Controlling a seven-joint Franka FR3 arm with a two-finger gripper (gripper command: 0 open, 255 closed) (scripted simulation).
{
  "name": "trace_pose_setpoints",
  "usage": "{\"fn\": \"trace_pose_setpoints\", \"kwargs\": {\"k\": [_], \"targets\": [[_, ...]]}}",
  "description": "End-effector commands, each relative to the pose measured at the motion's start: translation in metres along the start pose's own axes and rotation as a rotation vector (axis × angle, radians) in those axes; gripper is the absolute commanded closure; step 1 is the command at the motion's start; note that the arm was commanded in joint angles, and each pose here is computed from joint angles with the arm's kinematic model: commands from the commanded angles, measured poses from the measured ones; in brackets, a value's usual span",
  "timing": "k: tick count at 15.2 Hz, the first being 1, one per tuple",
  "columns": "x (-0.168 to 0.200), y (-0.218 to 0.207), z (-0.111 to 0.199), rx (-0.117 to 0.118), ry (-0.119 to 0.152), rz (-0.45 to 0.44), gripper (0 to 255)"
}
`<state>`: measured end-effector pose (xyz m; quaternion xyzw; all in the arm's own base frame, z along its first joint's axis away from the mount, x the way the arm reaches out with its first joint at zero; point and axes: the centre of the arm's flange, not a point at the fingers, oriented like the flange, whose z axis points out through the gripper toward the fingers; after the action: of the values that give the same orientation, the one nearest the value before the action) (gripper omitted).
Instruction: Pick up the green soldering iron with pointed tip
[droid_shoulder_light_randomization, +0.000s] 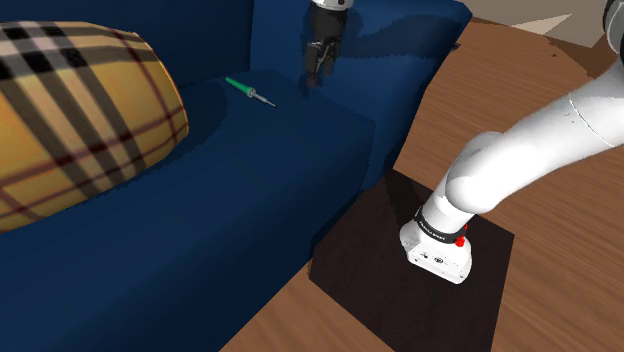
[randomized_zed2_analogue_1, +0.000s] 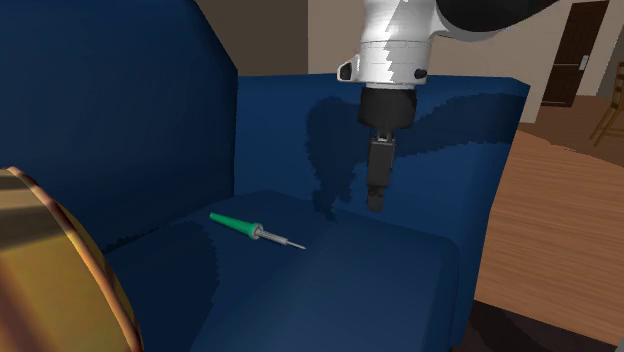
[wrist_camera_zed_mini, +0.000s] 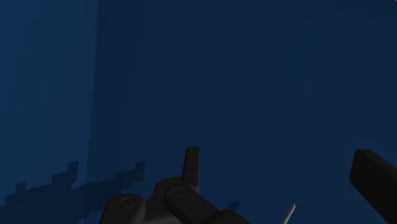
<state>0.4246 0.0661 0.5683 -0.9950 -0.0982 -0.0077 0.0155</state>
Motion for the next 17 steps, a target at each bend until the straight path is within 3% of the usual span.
{"fn": "trace_pose_setpoints", "kwargs": {"k": [1,14,17], "targets": [[0.030,-0.002,0.007,0.001,-0.014,-0.002,0],[0.209,-0.023,0.050,0.005,-0.104,-0.010,0],[0.220,-0.024,0.064,0.006,-0.110,-0.011,0]]}}
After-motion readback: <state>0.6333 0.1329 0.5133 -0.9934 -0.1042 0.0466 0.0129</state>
